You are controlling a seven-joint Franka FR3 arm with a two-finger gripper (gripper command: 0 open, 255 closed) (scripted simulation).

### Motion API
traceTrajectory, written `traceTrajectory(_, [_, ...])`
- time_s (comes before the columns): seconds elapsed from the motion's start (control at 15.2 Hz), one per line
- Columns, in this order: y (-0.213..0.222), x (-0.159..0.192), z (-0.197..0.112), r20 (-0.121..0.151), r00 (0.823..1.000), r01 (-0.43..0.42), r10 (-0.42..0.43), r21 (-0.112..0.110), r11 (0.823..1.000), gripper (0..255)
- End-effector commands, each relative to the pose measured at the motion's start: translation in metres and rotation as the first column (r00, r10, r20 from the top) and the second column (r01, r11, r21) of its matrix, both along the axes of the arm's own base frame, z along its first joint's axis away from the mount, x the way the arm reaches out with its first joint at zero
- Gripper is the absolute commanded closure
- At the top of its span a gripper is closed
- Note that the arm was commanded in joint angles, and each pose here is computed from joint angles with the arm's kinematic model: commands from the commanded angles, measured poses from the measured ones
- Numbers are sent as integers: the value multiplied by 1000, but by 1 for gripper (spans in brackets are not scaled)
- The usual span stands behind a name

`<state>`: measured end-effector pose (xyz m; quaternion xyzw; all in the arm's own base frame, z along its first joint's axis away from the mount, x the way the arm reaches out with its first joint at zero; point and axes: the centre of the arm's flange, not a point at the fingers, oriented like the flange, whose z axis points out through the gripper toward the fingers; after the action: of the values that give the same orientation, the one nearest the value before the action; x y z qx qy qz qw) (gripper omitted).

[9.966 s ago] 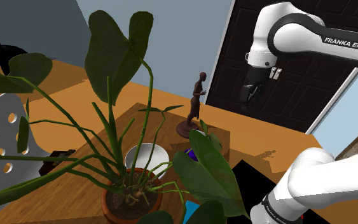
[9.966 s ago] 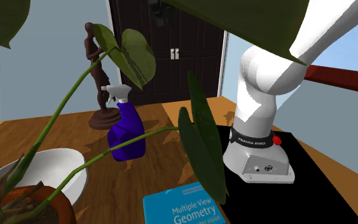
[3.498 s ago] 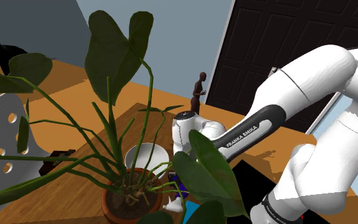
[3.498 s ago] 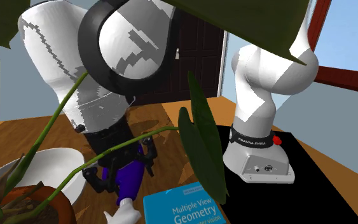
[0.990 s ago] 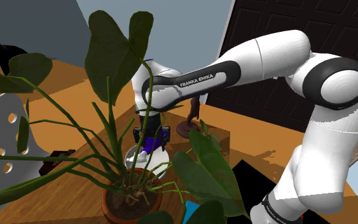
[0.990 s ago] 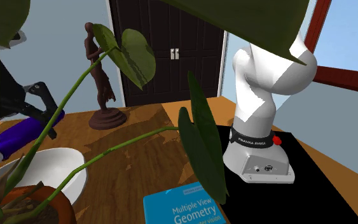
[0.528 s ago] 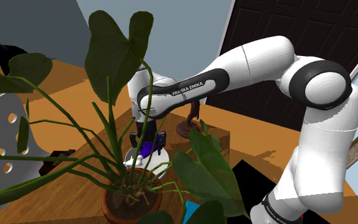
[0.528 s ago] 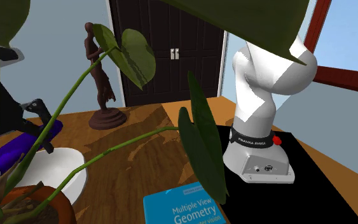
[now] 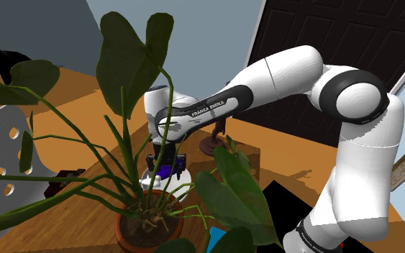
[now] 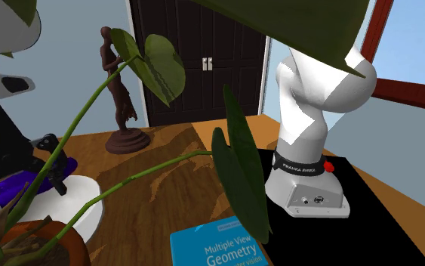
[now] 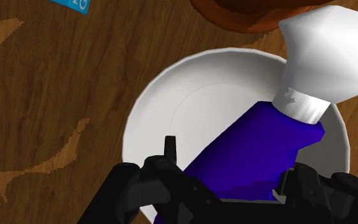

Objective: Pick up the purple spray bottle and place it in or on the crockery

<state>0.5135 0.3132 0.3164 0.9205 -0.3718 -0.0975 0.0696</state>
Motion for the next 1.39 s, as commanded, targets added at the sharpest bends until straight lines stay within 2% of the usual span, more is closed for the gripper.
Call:
traceTrajectory(0.0, [1, -3, -4, -9, 1000, -6, 6, -3, 1000, 255])
traceTrajectory(0.26, [1, -3, -4, -9, 1000, -6, 6, -3, 1000, 255])
traceTrajectory(0.33, [2, -3, -4, -9, 1000, -6, 6, -3, 1000, 0])
traceTrajectory(0.66, [1, -3, -4, -9, 1000, -6, 6, -3, 1000, 0])
traceTrajectory(0.92, [4, 9, 45, -9, 1000, -6, 6, -3, 1000, 0])
traceTrajectory(1.32, [4, 9, 45, -9, 1000, -6, 6, -3, 1000, 0])
